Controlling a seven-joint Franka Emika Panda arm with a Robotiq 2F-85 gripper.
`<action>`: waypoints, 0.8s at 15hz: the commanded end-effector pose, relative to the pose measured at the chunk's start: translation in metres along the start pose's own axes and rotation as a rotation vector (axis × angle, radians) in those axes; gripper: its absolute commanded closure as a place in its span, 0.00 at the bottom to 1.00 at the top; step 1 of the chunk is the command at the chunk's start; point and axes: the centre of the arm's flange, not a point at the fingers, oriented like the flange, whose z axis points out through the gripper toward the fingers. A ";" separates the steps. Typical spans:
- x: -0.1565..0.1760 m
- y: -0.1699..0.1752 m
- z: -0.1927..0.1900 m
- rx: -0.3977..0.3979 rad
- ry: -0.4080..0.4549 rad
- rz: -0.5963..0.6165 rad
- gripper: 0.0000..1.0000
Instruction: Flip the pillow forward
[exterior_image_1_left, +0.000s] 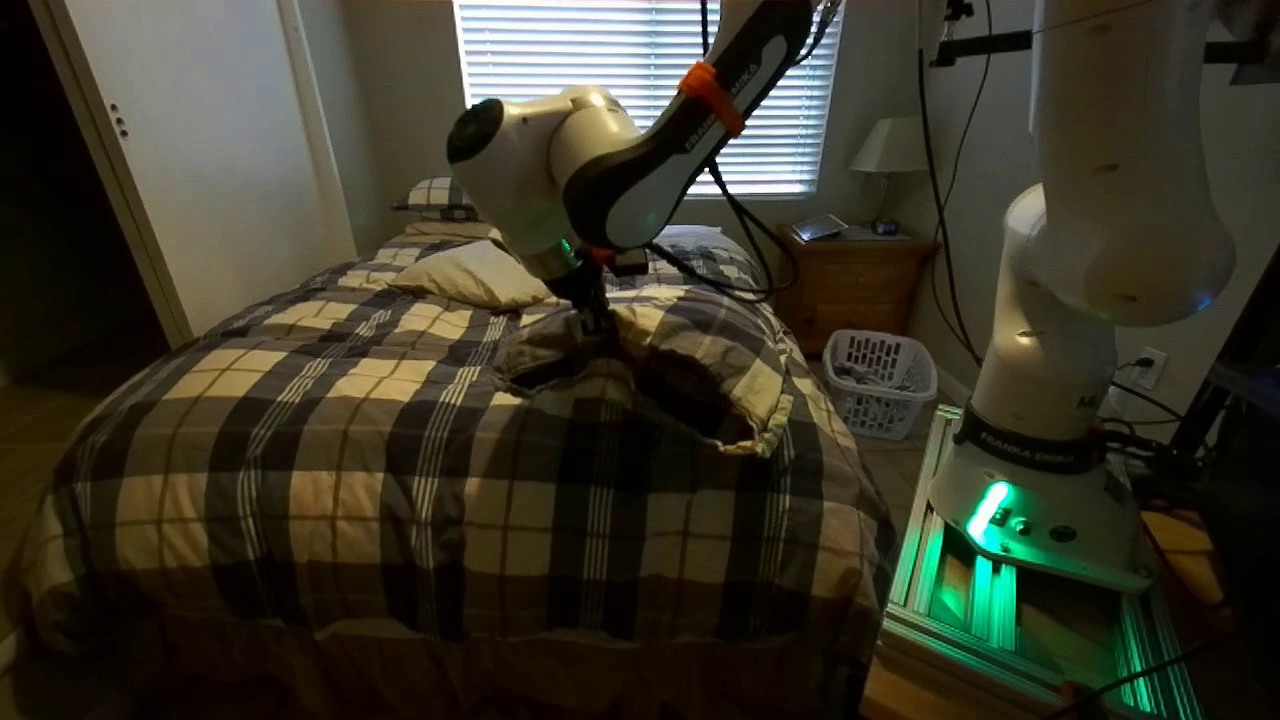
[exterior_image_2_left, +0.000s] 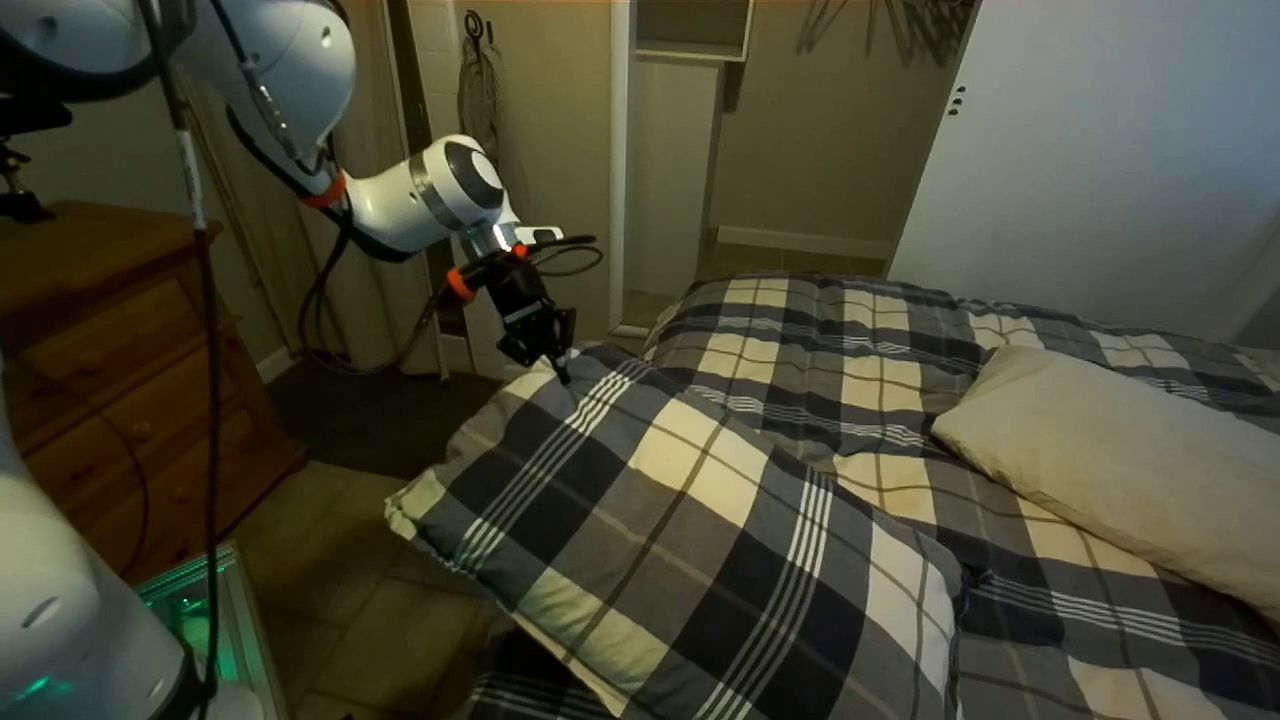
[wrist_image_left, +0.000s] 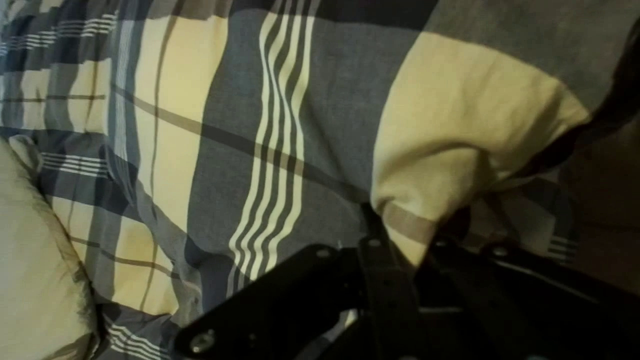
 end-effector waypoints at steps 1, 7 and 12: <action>-0.023 0.016 -0.069 -0.054 -0.012 -0.064 0.96; -0.024 0.016 -0.063 -0.065 -0.008 -0.055 0.89; -0.023 0.016 -0.061 -0.064 -0.010 -0.057 0.89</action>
